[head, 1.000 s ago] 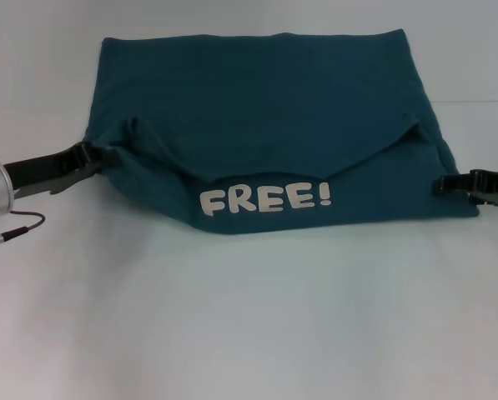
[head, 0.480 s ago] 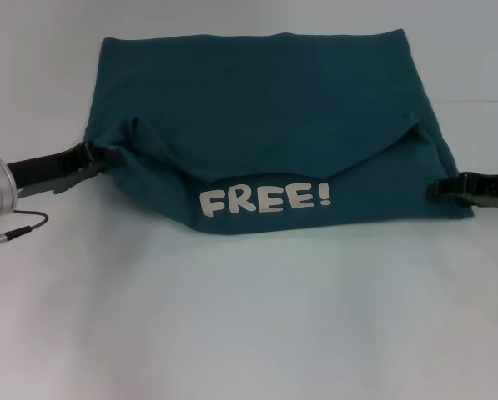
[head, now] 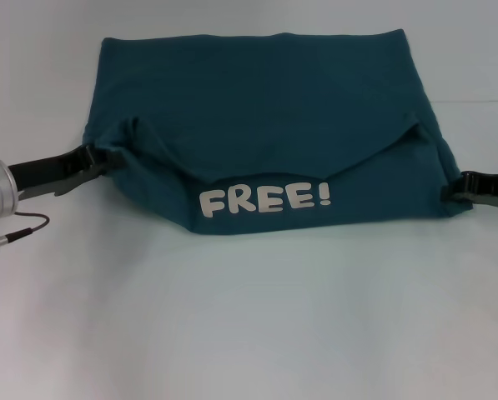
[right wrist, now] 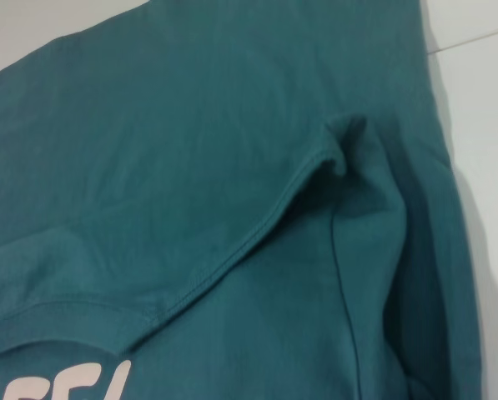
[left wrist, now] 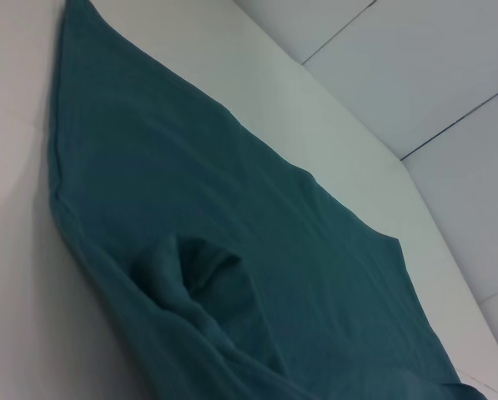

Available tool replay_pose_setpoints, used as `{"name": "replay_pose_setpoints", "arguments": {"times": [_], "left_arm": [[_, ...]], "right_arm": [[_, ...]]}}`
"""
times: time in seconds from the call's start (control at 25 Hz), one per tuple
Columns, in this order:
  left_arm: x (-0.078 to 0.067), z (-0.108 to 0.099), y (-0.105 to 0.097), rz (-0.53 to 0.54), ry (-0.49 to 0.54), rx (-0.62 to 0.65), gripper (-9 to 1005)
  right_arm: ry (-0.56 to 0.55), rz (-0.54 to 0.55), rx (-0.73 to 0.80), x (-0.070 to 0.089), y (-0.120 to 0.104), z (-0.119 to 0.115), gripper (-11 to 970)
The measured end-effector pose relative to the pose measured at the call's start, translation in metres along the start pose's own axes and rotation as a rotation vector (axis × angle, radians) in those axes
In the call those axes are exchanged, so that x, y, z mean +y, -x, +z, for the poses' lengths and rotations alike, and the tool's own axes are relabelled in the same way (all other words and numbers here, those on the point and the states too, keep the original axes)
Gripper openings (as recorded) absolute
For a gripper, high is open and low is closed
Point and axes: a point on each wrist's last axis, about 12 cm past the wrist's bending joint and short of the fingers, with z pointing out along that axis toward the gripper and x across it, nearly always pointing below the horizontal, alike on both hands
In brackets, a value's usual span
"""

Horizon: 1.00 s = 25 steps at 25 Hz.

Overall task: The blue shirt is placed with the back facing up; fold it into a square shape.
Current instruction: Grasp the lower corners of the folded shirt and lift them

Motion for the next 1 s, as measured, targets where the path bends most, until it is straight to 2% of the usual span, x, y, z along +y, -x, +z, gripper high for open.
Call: {"name": "replay_pose_setpoints", "arguments": {"times": [0.24,0.48,0.68,1.0], "left_arm": [[-0.001,0.0,-0.001,0.001,-0.007,0.006,40],[-0.002,-0.007,-0.001,0.01,-0.042,0.037,39],[-0.002,-0.027,-0.004,0.027,-0.079,0.116,39],[0.001,-0.074,-0.018,0.021,-0.079,0.37,39]], "right_arm": [[-0.001,0.009,0.002,-0.004,-0.001,-0.003,22],[0.033,0.023,0.043,-0.015,0.0,-0.021,22],[0.085,0.033,0.125,-0.023,-0.006,-0.041,22],[0.155,0.05,0.317,-0.031,-0.03,-0.071,22]]}}
